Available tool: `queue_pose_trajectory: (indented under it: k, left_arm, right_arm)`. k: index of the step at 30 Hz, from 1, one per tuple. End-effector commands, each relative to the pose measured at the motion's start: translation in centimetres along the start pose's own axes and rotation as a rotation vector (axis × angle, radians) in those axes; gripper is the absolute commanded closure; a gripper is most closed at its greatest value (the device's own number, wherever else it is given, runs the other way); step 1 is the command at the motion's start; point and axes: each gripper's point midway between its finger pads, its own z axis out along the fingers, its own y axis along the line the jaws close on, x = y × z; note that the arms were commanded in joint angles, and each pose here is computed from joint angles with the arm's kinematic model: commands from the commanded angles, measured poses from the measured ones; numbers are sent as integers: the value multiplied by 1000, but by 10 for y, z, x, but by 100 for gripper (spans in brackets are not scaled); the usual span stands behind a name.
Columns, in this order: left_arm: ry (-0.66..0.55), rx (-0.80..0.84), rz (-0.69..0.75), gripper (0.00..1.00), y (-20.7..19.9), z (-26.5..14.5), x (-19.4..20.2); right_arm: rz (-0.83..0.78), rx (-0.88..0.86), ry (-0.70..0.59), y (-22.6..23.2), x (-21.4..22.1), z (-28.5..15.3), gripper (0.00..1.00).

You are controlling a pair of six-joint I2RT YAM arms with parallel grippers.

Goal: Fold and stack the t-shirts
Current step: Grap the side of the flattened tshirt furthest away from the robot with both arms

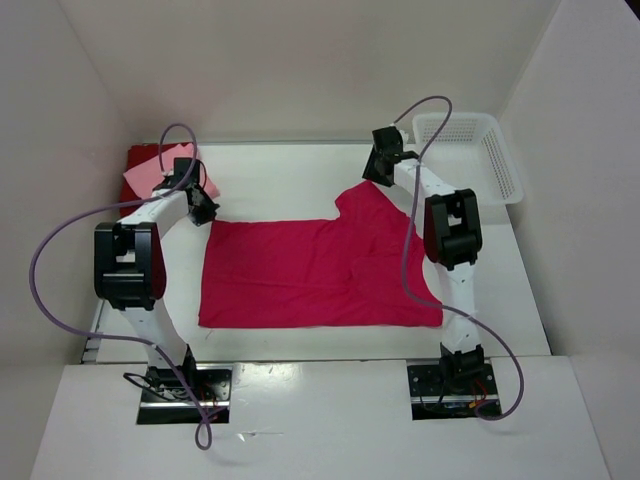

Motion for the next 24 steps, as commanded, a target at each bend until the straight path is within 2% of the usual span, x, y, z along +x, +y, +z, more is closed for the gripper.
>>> queue_pose_trajectory:
  k: [1,7,12,15,18,23,24]
  left_arm:
    - [-20,10,14,100,-7,-12,-2]
    - [-14,17,14,100,-8,-12,-1]
    - [-14,17,14,100,-8,-12,-1]
    - [-1,19,15,100,-8,-9,2]
    - [-1,19,15,100,-8,-9,2]
    - [5,26,15,100,-9,-9,3]
    - [5,26,15,100,-9,-9,3]
  right_arm:
    - [-75,78,-48,-7,-18,7,50]
    - [-101,72,-1,-1,-10,34,47]
    - [-107,40,7,10,-8,33,55]
    - [-107,40,7,10,-8,33,55]
    - [-100,44,15,9,-6,33,69]
    - [-87,32,11,13,-9,30,98]
    - [-85,27,2,15,-13,28,100]
